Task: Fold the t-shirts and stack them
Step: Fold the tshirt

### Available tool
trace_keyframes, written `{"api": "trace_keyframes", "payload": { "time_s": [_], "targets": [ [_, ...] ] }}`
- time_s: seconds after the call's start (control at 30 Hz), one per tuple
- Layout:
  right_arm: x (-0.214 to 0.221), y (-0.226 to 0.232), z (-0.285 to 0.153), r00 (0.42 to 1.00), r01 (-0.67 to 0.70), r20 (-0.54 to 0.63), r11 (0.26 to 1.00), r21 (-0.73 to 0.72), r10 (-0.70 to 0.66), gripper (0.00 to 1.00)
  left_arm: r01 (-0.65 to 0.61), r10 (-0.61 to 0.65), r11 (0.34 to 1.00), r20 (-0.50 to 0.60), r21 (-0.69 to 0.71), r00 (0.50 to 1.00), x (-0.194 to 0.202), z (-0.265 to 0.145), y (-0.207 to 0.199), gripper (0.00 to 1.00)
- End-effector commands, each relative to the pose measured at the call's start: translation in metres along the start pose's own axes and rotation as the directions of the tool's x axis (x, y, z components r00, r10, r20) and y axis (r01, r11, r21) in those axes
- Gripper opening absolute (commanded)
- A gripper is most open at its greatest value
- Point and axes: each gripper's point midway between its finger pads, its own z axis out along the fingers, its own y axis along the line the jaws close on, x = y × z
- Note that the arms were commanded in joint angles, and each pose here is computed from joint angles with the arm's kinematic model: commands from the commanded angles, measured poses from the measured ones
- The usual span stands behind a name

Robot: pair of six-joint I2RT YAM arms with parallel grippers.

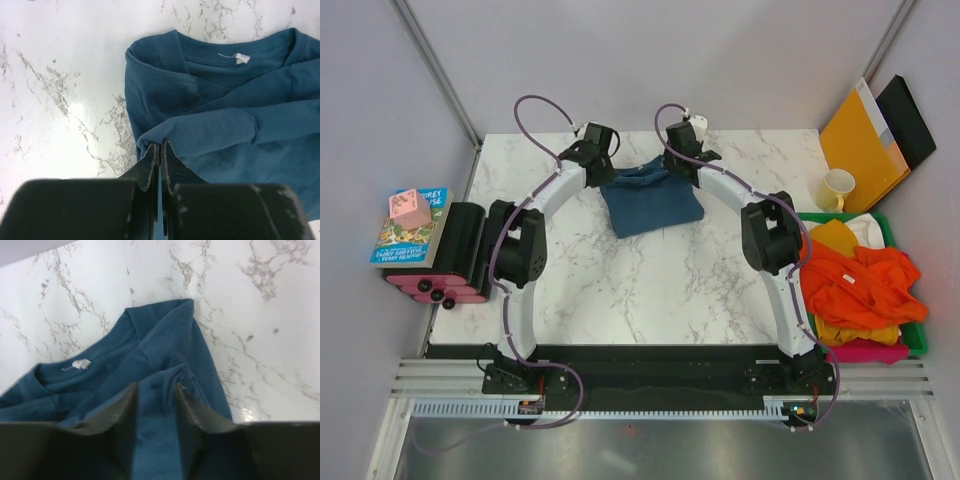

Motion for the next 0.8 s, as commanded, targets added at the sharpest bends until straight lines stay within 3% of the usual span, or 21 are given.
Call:
{"api": "trace_keyframes", "payload": {
  "time_s": [0.0,0.03,0.1,0.13,0.17,0.33,0.4,0.53,0.63,0.67,0.77],
  "targets": [
    [0.006,0.015,0.016,1.0,-0.005,-0.028,0.993,-0.117,0.002,0.8,0.025,-0.025,1.0,-0.02,-0.013,0.999,-0.002,0.013,0.007,0.02],
    [0.007,0.015,0.016,1.0,0.009,-0.025,0.993,-0.116,-0.012,0.85,0.028,-0.028,1.0,-0.025,-0.009,0.999,-0.002,0.015,0.007,0.02],
    [0.004,0.014,0.014,1.0,0.011,-0.017,0.993,-0.119,-0.013,0.97,0.033,-0.033,0.999,-0.035,-0.017,0.999,0.001,0.018,0.011,0.16],
    [-0.004,0.014,0.01,1.0,0.011,-0.003,0.993,-0.121,-0.012,0.98,0.039,-0.04,0.999,-0.028,-0.032,0.999,-0.001,0.018,0.014,0.26],
    [-0.008,0.017,0.006,1.0,0.009,0.005,0.992,-0.128,-0.009,0.98,0.044,-0.045,0.998,-0.021,-0.036,0.999,-0.003,0.016,0.015,0.44],
    [-0.026,0.025,-0.032,0.999,0.025,0.051,0.99,-0.141,-0.018,0.98,0.068,-0.068,0.998,0.032,-0.015,0.997,-0.021,-0.01,0.012,0.77],
    [-0.014,0.024,-0.042,0.999,0.036,0.036,0.99,-0.137,-0.032,0.98,0.069,-0.07,0.998,0.046,0.012,0.997,-0.025,-0.02,0.004,0.83],
    [-0.001,0.026,-0.069,0.999,0.038,0.028,0.987,-0.157,-0.034,0.98,0.03,-0.032,0.995,0.023,0.09,0.999,-0.011,-0.038,-0.018,0.81],
    [0.026,0.014,-0.067,0.999,0.035,-0.012,0.988,-0.148,-0.037,0.79,-0.015,0.015,0.99,0.001,0.139,1.0,0.011,-0.043,-0.037,0.76],
    [0.033,0.009,-0.064,0.999,0.034,-0.027,0.99,-0.134,-0.038,0.53,-0.022,0.024,0.989,-0.018,0.147,1.0,0.021,-0.039,-0.041,0.74],
    [0.061,-0.003,-0.05,0.994,0.049,-0.091,0.995,-0.091,-0.058,0.12,-0.03,0.05,0.978,-0.093,0.204,0.994,0.046,-0.03,-0.056,0.52]
  ]
}}
